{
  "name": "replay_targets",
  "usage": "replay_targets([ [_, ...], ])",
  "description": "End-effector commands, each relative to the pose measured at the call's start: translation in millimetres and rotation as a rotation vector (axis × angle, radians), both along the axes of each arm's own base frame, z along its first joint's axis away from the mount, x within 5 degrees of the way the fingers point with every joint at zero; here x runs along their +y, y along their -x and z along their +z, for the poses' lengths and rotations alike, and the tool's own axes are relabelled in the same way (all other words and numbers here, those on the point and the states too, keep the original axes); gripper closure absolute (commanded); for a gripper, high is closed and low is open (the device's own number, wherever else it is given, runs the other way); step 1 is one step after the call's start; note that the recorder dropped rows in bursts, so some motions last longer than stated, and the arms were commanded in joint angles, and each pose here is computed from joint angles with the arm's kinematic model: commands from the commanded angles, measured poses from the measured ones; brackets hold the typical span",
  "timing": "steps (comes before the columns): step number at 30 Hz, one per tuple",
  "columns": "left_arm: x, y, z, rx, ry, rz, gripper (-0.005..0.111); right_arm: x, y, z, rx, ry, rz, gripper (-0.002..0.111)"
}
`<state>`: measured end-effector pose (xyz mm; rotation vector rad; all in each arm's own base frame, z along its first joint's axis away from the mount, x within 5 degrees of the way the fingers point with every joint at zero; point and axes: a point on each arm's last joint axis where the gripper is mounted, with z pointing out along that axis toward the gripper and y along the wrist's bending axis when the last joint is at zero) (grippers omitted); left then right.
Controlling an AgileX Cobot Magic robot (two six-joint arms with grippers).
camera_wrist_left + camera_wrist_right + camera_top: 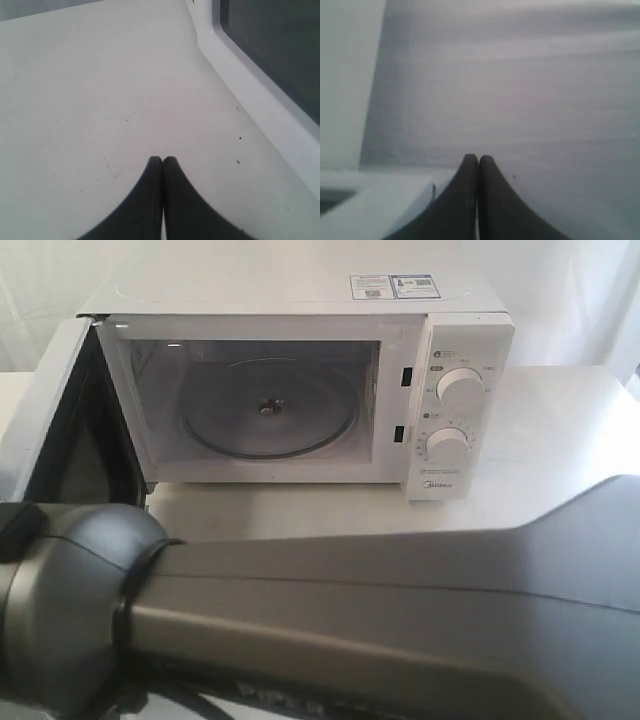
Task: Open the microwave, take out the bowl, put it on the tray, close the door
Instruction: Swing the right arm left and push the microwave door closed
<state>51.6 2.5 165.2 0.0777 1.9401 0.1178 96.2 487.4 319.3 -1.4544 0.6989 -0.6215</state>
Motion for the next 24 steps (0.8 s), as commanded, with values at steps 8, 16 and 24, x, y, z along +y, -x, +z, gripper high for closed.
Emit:
replay_targets([
  [8,0,0,1,-0.005,0.009,-0.002,0.107,-63,-91,18,0.025,-0.263,-0.575,0.108],
  [16,0,0,1,-0.005,0.009,-0.002,0.107,-85,-135,14,0.049,-0.355,-0.672,0.108],
  [24,0,0,1,-0.005,0.009,-0.002,0.107,-136,-202,-18,0.074,-0.291,-0.871,0.108],
])
